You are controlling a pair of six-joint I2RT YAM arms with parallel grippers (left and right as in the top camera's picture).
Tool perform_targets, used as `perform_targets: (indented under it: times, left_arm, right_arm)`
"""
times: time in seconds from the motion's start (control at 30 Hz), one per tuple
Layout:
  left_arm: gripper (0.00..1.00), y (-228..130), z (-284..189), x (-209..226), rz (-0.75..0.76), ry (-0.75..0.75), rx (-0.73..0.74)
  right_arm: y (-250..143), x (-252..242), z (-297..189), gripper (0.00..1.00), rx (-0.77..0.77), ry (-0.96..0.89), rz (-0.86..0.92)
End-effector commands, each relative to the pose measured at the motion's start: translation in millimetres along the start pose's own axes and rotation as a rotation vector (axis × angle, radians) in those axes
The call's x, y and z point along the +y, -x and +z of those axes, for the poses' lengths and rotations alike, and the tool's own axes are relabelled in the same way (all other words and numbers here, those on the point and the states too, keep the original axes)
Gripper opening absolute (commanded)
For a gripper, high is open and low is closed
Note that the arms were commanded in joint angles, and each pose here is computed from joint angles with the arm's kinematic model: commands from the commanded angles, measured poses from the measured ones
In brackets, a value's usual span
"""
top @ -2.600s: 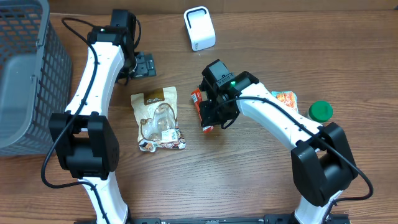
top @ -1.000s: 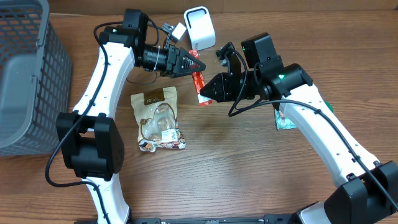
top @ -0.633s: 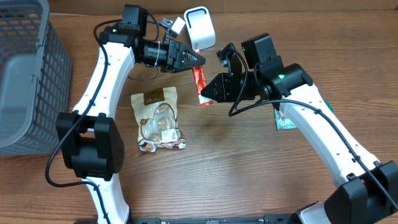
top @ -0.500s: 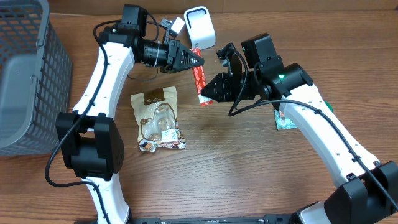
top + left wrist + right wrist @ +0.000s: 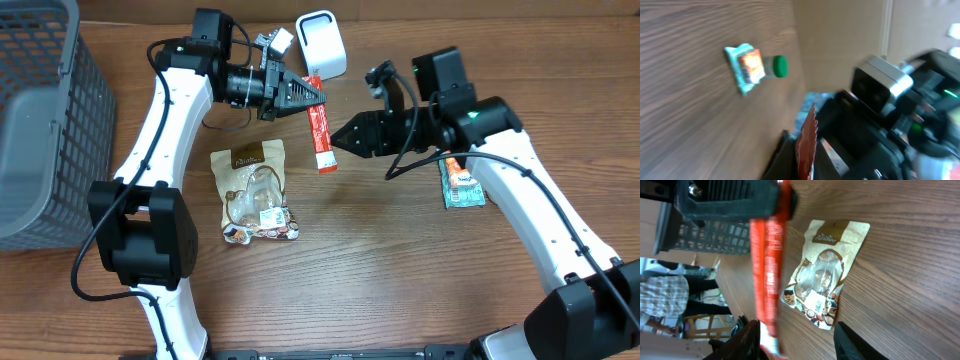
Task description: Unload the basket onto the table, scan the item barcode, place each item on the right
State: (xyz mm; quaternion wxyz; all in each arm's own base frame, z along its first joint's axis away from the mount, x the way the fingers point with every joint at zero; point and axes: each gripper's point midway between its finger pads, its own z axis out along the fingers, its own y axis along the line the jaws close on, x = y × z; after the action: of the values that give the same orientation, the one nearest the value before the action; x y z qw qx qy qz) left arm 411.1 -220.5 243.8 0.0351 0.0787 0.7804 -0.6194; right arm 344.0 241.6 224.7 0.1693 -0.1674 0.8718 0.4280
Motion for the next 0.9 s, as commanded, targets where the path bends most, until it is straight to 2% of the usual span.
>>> perform_targets:
  times: [0.0, 0.13, 0.43, 0.77, 0.87]
  left_arm:
    - [0.04, -4.5, -10.8, -43.7, 0.032, -0.167, 0.015]
    - [0.04, -4.8, -10.0, -43.9, 0.033, -0.167, 0.017]
    - [0.04, -4.5, -11.7, -52.5, 0.062, -0.217, 0.024]
    - [0.04, -4.6, -11.8, -52.8, 0.062, -0.218, 0.024]
    - [0.04, -4.7, -11.8, -53.0, 0.062, -0.219, 0.025]
  right_arm:
    - [3.7, 22.9, -13.6, 0.45, -0.014, 0.125, -0.119]
    - [-1.7, 37.8, -14.8, 0.37, -0.001, 0.227, -0.158]
    - [-11.5, 52.5, -9.8, 0.35, 0.021, 0.345, -0.174]
    - [-17.5, 64.3, -3.0, 0.33, 0.042, 0.373, -0.210]
    - [-19.8, 66.4, 0.4, 0.27, 0.049, 0.368, -0.220]
